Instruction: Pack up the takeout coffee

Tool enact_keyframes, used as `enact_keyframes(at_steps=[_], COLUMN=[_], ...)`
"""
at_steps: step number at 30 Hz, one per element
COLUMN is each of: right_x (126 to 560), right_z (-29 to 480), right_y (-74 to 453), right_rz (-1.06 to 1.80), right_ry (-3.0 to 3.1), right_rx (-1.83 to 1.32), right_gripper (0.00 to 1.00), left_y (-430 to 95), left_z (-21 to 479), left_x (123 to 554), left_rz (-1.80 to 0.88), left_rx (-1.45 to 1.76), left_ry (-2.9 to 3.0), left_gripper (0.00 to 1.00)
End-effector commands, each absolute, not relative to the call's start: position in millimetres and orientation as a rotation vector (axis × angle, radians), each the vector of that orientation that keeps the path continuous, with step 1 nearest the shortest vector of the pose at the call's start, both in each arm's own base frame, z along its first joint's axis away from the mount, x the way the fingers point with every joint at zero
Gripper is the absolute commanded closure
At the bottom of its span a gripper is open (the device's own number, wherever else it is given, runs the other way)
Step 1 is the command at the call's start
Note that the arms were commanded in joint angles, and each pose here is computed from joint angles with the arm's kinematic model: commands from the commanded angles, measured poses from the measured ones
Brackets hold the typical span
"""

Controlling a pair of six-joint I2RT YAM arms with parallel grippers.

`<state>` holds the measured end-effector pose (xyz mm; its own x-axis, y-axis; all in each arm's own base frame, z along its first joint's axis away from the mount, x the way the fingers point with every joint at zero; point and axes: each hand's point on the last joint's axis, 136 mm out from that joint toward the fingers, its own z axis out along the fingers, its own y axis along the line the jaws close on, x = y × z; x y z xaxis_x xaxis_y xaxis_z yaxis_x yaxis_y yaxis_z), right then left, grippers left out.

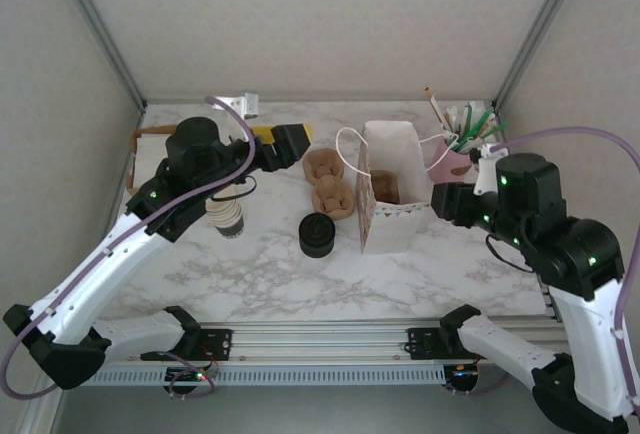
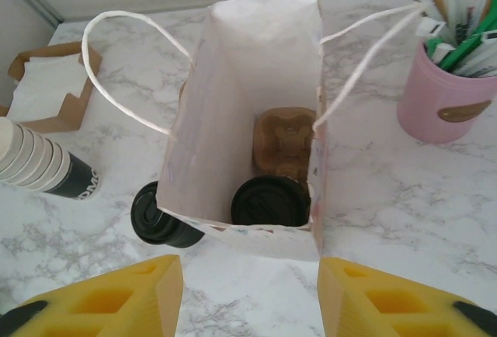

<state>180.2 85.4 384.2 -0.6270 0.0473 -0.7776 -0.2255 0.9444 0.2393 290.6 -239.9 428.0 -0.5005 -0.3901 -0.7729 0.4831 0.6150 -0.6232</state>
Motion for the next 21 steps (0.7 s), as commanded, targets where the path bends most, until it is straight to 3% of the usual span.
enact_keyframes(at_steps=[1, 11, 21], right_x=[176, 160, 189], right_z=[391, 366, 353], right_y=[66, -14, -14], right_rz=[0.352, -0.028, -0.221], right_ry=[2.144, 2.094, 2.177], right_rx=[-0.037, 0.273, 0.274], right_gripper=[0.50, 0.36, 0.33], left_y=[-225, -199, -134], left_z=[419, 383, 347], left_x=[290, 307, 346], left_rz=[-0.986, -0.851, -0.658], left_rx=[0.021, -0.122, -0.316], left_ry=[1.820, 1.929, 1.992], left_gripper=[0.00, 0.00, 0.00])
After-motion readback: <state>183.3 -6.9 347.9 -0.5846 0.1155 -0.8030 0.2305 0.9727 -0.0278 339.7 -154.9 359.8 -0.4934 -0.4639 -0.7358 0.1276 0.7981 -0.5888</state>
